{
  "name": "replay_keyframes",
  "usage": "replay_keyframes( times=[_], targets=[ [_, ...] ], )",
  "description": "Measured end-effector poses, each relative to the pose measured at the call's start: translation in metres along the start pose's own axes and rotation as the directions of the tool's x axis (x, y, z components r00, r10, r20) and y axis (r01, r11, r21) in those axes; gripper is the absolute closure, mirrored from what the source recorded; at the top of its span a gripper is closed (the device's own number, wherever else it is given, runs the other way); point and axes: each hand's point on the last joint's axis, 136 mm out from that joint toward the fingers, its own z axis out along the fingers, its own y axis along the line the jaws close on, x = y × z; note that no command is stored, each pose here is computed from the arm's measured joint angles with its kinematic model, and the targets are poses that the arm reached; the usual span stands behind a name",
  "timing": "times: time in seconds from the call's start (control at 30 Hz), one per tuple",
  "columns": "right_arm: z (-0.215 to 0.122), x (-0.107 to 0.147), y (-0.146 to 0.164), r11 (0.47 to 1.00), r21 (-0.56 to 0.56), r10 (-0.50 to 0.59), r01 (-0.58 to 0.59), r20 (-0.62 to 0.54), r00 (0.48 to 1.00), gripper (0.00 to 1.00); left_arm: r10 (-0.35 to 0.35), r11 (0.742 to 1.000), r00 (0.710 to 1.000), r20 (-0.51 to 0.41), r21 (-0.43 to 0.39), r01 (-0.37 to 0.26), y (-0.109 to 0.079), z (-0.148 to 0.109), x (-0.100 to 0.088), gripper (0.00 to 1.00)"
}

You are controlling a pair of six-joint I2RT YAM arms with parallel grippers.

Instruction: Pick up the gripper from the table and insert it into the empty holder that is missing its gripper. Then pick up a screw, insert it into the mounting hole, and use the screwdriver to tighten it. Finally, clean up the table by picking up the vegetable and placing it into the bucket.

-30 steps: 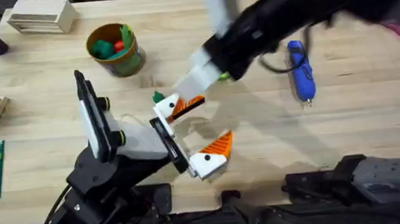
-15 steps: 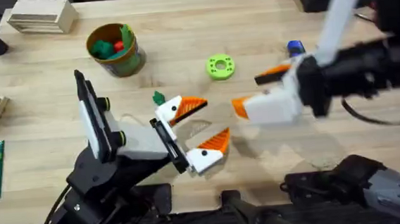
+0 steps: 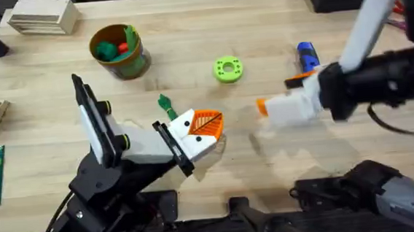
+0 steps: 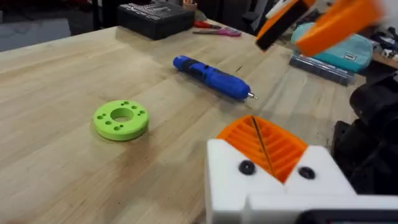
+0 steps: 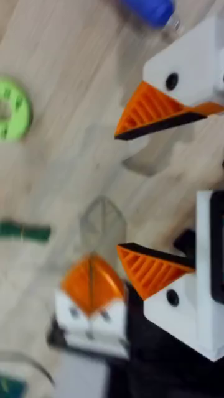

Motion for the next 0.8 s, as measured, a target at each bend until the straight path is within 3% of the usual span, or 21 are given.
replay_keyframes(
  times=[0.23,0.5,0.63,0.8],
  targets=[
    [0.009,-0.011,-0.107,0.943,0.288,0.173,-0.164,-0.006,0.985,0.023,0.0,1.0,1.0,0.0,-0.004,0.0,0.001,0.0,0.0,0.996],
    [0.013,-0.028,-0.232,0.856,0.455,0.239,-0.246,0.074,0.968,0.022,0.0,1.0,1.0,0.0,-0.007,0.0,0.001,0.0,0.0,0.996],
    [0.025,-0.024,-0.27,0.835,0.48,0.269,-0.271,0.074,0.96,0.014,0.0,1.0,1.0,0.0,-0.007,0.0,0.001,0.0,0.0,0.996],
    [0.054,-0.017,-0.294,0.848,0.477,0.254,-0.23,0.015,0.967,0.012,0.0,1.0,1.0,0.0,-0.007,0.0,0.001,0.0,0.0,0.996]
  ],
)
